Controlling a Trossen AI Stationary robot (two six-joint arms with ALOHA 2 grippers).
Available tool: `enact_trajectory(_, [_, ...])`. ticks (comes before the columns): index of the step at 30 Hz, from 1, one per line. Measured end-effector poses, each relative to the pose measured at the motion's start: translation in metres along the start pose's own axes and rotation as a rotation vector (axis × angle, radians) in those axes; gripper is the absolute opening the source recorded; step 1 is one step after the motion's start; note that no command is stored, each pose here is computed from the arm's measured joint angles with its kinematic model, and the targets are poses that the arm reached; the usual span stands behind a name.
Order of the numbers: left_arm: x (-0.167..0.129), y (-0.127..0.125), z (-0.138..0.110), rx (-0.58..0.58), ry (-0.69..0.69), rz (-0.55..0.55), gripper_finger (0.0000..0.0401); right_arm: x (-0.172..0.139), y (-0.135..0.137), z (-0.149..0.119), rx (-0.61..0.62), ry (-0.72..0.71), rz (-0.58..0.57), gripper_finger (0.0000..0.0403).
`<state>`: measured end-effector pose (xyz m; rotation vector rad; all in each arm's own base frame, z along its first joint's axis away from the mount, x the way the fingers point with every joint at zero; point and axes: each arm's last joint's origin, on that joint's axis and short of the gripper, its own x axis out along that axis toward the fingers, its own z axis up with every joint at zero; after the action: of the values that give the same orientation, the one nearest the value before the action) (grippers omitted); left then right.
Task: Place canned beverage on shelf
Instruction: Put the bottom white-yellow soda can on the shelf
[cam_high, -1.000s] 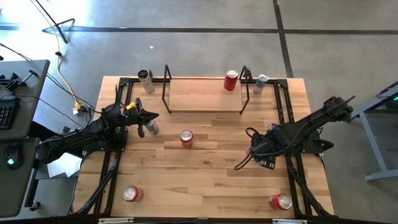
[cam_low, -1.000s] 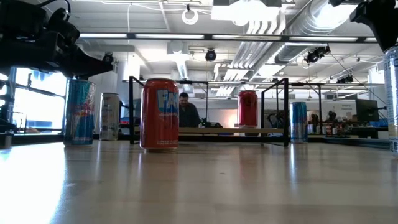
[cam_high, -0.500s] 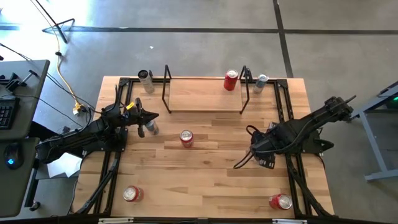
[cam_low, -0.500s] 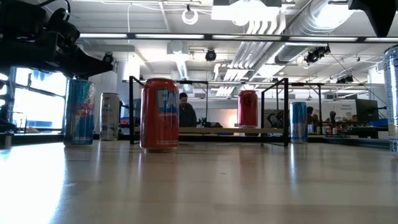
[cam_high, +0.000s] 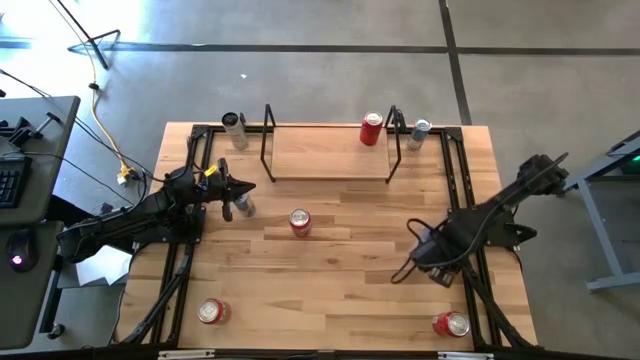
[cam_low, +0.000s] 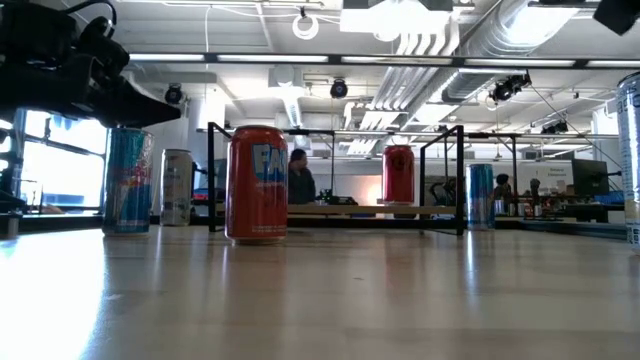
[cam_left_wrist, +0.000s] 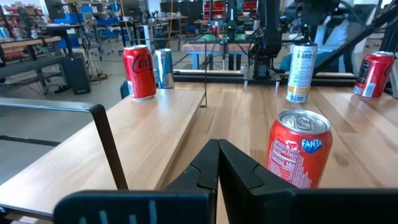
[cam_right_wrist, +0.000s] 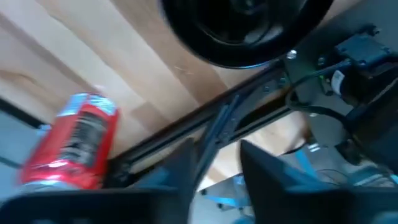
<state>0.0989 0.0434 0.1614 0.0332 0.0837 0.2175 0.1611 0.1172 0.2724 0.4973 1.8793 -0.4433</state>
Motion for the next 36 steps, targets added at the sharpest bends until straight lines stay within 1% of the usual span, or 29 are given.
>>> enact_trajectory(1, [0.0, 0.0, 0.0, 0.0, 0.0, 0.0, 0.0, 0.004, 0.001, 0.001, -0.017, -0.012, -0.007, 0.0048])
enact_trajectory(2, [0.0, 0.0, 0.0, 0.0, 0.0, 0.0, 0.0, 0.008, 0.002, 0.002, -0.038, -0.039, -0.012, 0.0025])
enact_trajectory(3, [0.0, 0.0, 0.0, -0.001, 0.0, 0.0, 0.0, 0.012, 0.003, 0.003, -0.058, -0.072, -0.014, 0.0014])
enact_trajectory(7, [0.0, 0.0, 0.0, -0.006, 0.0, 0.0, 0.0, 0.026, 0.007, 0.011, -0.079, -0.176, -0.022, 0.0029])
enact_trajectory(9, [0.0, 0.0, 0.0, -0.006, 0.0, 0.0, 0.0, 0.033, 0.007, 0.013, -0.084, -0.223, -0.042, 0.0023])
enact_trajectory(12, [0.0, 0.0, 0.0, -0.009, 0.0, -0.001, 0.0, 0.039, 0.01, 0.018, -0.095, -0.319, -0.035, 0.0004])
enact_trajectory(15, [0.0, -0.001, 0.0, -0.009, 0.001, -0.011, 0.0, 0.042, 0.013, 0.024, -0.094, -0.413, -0.023, 0.0008])
enact_trajectory(18, [0.001, -0.003, 0.0, -0.007, 0.0, -0.029, 0.0, 0.041, 0.018, 0.027, -0.103, -0.482, 0.019, 0.0003])
enact_trajectory(20, [0.001, -0.004, 0.0, -0.006, 0.0, -0.038, 0.0, 0.04, 0.02, 0.028, -0.114, -0.498, 0.035, 0.0001])
enact_trajectory(27, [0.001, -0.007, 0.0, -0.002, -0.001, -0.061, 0.0, 0.04, 0.02, 0.028, -0.089, -0.488, 0.041, 0.0001])
enact_trajectory(32, [0.001, -0.009, 0.0, -0.001, -0.002, -0.071, 0.0, 0.028, 0.024, 0.025, -0.103, -0.508, 0.07, 0.0])
enact_trajectory(34, [0.001, -0.009, 0.0, 0.0, -0.003, -0.077, 0.0, 0.021, 0.024, 0.028, -0.108, -0.532, 0.076, 0.0])
enact_trajectory(36, [0.002, -0.01, 0.001, 0.001, -0.004, -0.082, 0.0, 0.017, 0.022, 0.035, -0.082, -0.549, 0.081, 0.0])
